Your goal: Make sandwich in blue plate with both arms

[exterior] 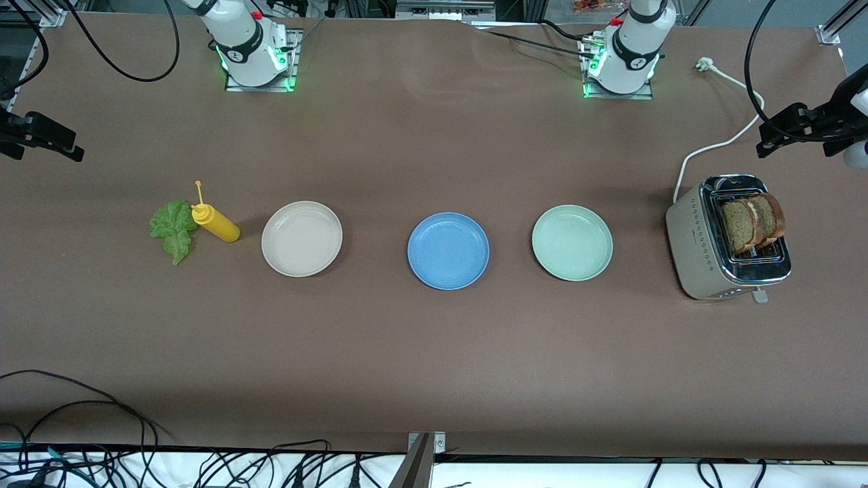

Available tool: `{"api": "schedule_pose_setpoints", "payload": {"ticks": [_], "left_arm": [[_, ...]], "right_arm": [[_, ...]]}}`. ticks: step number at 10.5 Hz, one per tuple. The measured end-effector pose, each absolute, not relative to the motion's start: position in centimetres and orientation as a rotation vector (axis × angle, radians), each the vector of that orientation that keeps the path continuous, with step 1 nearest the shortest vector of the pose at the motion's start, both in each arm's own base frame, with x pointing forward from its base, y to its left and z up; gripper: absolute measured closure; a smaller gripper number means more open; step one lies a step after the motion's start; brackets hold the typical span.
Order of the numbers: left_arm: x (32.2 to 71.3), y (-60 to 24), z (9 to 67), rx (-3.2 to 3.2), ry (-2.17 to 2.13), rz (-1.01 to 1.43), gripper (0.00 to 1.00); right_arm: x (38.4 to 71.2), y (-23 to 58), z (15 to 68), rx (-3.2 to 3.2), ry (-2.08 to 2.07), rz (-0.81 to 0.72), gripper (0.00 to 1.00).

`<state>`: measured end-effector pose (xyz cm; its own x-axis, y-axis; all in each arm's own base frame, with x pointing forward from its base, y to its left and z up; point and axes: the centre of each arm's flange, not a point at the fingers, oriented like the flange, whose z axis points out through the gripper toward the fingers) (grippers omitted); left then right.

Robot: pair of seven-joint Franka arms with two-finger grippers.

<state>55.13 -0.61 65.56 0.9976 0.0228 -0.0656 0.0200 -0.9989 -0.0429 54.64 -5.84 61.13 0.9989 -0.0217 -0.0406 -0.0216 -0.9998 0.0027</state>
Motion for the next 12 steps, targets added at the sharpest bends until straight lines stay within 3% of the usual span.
{"api": "schedule_pose_setpoints", "payload": {"ticks": [12], "left_arm": [[55.14,-1.01,65.66,-3.098,-0.021,0.098,0.00]], "right_arm": [[54.58,-6.03,61.10,3.137,-0.038,-0.069,0.00]]}}
